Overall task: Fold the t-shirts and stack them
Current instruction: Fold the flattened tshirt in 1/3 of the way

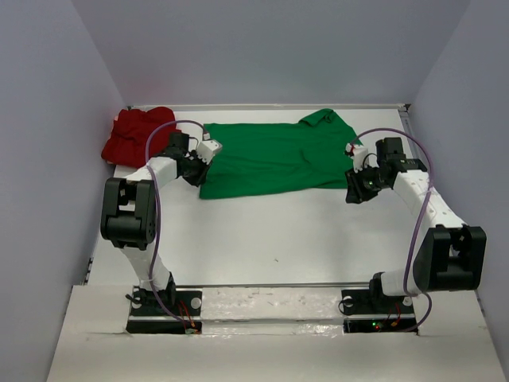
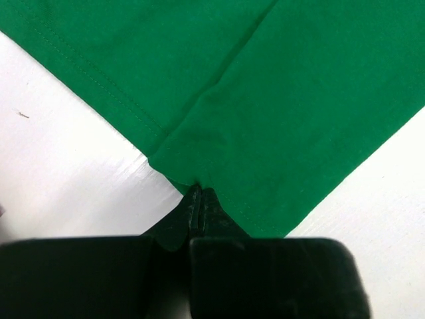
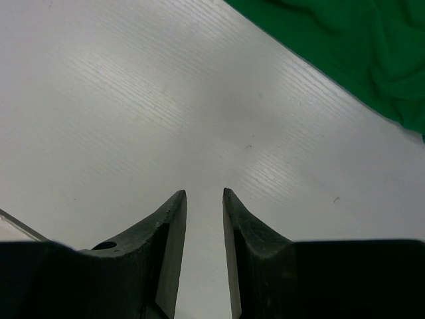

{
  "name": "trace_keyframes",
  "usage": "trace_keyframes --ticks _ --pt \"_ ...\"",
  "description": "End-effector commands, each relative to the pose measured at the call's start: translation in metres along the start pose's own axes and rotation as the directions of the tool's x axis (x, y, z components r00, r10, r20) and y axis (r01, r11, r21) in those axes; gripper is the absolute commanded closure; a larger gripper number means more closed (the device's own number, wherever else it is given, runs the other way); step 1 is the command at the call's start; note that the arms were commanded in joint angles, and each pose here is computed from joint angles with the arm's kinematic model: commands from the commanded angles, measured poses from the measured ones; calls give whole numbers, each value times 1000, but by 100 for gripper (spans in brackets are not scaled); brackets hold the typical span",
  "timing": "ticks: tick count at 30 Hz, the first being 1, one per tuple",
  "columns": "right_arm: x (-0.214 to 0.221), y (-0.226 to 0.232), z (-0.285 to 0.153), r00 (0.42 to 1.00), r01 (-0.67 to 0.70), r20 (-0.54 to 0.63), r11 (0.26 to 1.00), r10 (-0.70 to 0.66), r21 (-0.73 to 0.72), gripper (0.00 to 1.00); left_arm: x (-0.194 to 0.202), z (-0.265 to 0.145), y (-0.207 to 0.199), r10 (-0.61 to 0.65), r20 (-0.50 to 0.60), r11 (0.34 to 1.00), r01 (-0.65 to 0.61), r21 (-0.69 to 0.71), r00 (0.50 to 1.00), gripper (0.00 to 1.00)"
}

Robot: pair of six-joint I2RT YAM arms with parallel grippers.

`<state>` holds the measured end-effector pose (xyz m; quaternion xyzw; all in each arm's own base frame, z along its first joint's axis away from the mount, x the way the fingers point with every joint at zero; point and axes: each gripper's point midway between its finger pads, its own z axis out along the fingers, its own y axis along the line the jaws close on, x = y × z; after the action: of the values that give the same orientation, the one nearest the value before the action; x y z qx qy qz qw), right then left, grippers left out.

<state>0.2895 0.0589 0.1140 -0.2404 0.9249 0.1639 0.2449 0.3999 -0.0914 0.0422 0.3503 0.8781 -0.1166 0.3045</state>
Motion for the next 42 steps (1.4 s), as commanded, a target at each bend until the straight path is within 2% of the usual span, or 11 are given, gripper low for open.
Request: trace_keyframes --ticks 1,4,6,8,9,20,27,35,42 --pt "-15 -3 -8 999 19 34 1000 -19 6 66 -27 -12 -1 35 65 999 -36 4 997 100" --pt "-14 -3 -7 999 21 32 1000 -21 4 66 -37 -21 1 52 80 999 -51 -17 995 100" --pt "-15 -13 -3 1000 0 31 999 -2 51 67 -45 -29 3 60 94 998 -57 -30 994 100" --pt "-13 -31 4 1000 -10 -1 993 10 120 85 -51 -34 3 67 105 997 -64 -35 992 100" --pt "-11 -39 11 999 -32 -23 990 35 141 100 -53 -36 3 70 107 997 -67 -37 992 100" --pt "-34 -99 46 994 -50 -84 958 77 281 100 -58 -44 0 79 117 996 -74 -47 990 100" --pt "-44 -106 57 993 -54 -89 964 80 262 100 -55 -44 0 86 108 995 -81 -52 990 100" --pt "-35 -123 78 989 -22 -132 956 63 294 100 -57 -45 -2 83 116 996 -78 -47 990 100" --pt "-39 -125 88 993 -7 -113 962 40 273 100 -60 -45 -2 82 120 996 -77 -47 989 100"
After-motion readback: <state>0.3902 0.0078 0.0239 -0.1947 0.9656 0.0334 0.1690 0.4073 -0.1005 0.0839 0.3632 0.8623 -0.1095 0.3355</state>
